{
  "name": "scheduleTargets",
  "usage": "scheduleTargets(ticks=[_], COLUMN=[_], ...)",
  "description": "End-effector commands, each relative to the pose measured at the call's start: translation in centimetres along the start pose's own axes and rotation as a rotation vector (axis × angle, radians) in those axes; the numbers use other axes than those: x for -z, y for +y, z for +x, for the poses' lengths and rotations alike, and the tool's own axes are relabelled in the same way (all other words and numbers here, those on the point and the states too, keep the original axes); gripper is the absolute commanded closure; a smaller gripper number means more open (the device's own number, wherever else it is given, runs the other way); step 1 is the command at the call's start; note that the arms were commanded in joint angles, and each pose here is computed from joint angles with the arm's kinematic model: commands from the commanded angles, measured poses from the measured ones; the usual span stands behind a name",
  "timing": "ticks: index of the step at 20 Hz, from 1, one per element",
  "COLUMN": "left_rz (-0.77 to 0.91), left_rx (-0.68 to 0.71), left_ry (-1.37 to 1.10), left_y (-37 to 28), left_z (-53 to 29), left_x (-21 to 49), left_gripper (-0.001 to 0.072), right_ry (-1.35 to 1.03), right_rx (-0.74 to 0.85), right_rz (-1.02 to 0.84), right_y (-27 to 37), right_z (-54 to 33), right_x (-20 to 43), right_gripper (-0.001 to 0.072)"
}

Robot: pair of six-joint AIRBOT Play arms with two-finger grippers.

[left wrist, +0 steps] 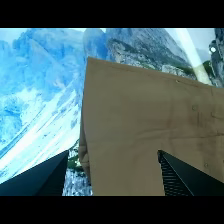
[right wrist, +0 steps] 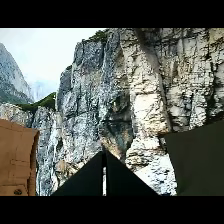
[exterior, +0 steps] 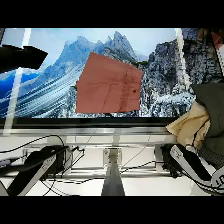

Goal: Fold the clothes and pants, and hang the long-sleeved shirts on hangers.

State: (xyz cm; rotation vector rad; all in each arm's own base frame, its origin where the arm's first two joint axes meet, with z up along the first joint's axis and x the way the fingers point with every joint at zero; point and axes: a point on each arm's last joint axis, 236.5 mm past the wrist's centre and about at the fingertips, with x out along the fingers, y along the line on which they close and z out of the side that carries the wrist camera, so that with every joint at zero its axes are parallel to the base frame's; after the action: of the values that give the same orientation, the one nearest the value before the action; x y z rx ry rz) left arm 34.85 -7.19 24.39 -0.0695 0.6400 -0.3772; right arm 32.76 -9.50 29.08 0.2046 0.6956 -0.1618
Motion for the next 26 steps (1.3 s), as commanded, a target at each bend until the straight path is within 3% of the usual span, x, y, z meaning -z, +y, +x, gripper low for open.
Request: scheduleTargets(ticks=[1,10,16,20,23,26], left_rz=[0.000,0.000,-0.006,0.000,0.063,0.094], left_rx=[-0.001,-0.001,-0.028,-0.040,-0.145,-0.388], left_ry=[-0.001,0.000,-0.117,-0.117,0.003,0.239], left_y=[0.0,0.0,0.7,1.0,3.4,9.3], left_z=[0.0,0.0,-0.2,-0.2,-0.3,-2.1], left_x=[0.0,0.0,-2.8,-2.7,0.0,5.3], left_gripper=[0.0106,0.0106,0.0103,0.0103,0.0103,0.0103], right_ry=[0.002,0.001,-0.359,-0.354,-0.328,-0.353], right_rx=[-0.001,0.000,0.013,-0.003,-0.006,-0.004], right_rz=[0.000,0.000,0.032,0.033,0.030,0.031], right_y=[0.0,0.0,-0.4,0.0,0.2,0.2], right_z=[0.1,0.0,-1.5,-1.7,-1.8,-2.0], right_x=[0.0,0.0,-8.3,-8.1,-7.4,-7.9], right_gripper=[0.0692,0.0692,0.0691,0.0692,0.0692,0.0692])
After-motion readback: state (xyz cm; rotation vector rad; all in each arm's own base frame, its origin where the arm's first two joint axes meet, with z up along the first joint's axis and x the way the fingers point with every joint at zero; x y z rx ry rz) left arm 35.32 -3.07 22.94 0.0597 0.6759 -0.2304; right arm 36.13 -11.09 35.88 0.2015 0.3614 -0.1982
